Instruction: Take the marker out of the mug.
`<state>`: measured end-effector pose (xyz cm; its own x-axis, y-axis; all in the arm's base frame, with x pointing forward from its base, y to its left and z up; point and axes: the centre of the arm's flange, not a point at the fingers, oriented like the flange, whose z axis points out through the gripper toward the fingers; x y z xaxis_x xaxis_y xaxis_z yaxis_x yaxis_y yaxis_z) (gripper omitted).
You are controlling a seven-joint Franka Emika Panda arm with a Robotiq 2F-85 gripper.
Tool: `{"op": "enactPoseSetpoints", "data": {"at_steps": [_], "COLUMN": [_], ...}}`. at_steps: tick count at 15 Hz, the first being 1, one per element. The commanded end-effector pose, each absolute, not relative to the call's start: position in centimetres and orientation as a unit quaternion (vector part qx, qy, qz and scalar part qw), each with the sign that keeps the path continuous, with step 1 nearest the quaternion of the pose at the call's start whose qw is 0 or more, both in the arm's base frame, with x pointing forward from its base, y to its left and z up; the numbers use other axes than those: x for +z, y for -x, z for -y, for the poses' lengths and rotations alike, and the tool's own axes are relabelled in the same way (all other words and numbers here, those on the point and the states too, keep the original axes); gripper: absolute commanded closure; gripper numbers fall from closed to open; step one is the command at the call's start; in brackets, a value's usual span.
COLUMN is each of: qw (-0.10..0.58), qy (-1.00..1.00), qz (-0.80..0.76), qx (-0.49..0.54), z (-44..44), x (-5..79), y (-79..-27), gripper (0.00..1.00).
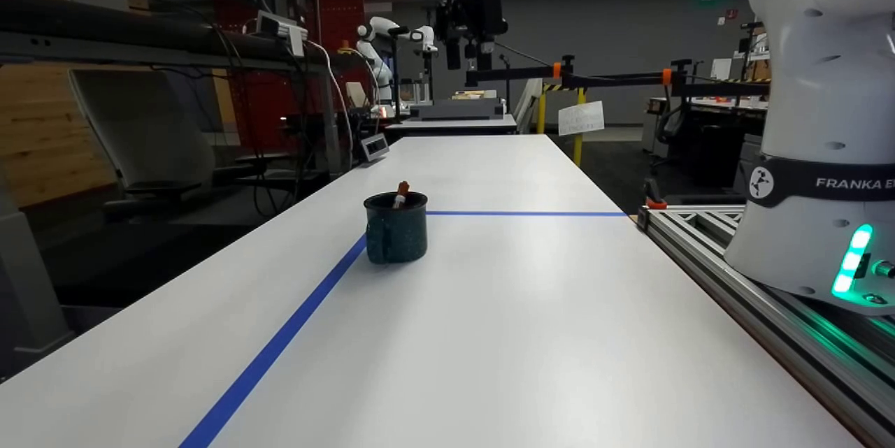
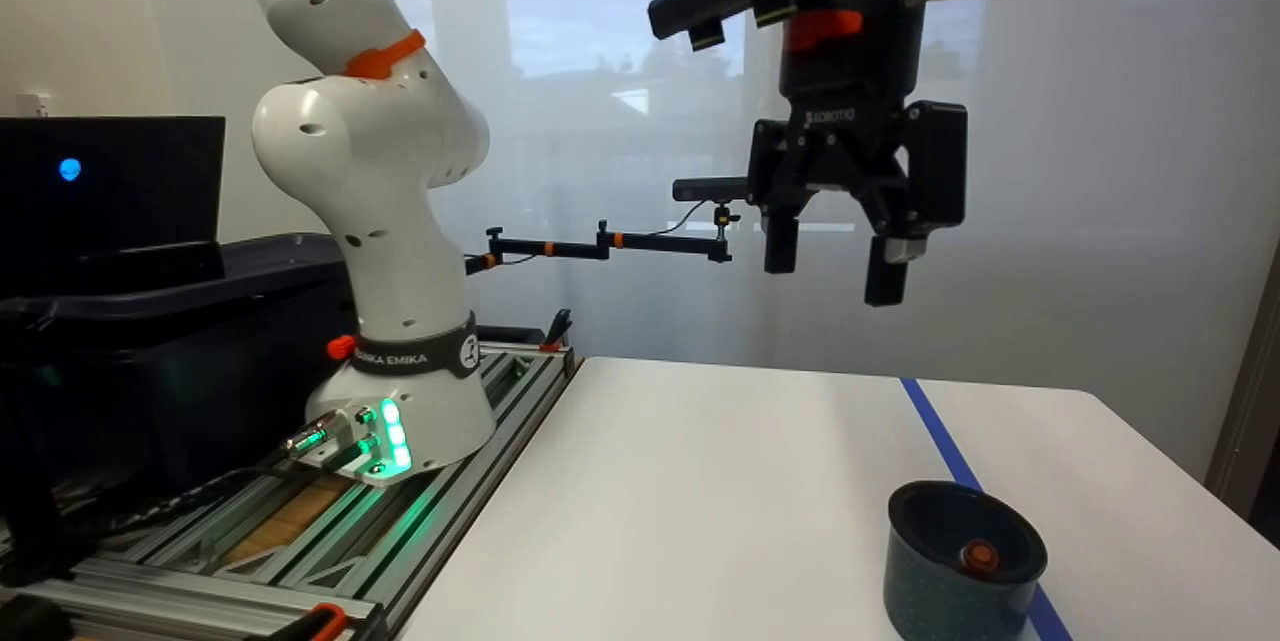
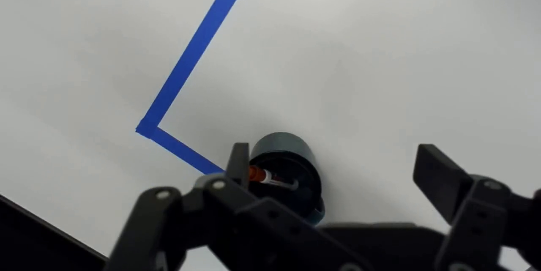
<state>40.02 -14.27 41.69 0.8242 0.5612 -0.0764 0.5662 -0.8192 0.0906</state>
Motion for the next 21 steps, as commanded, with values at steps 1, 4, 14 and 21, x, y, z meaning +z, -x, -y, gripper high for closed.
{"op": "enactPoseSetpoints", "data": {"at_steps": [1, 4, 14, 21], "qw": [0.055, 0.056, 0.282, 0.270], "qy": [-0.954, -0.956, -0.857, -0.807], "qz": [-0.294, -0.289, -0.419, -0.524], "qx": [-0.023, -0.019, -0.104, -0.019], "z": [14.4, 14.8, 14.1, 12.6], "x": [41.7, 42.2, 42.2, 36.8], "y": [-40.0, -39.7, -42.0, -46.7], "gripper": [0.00, 0.00, 0.00, 0.00]}}
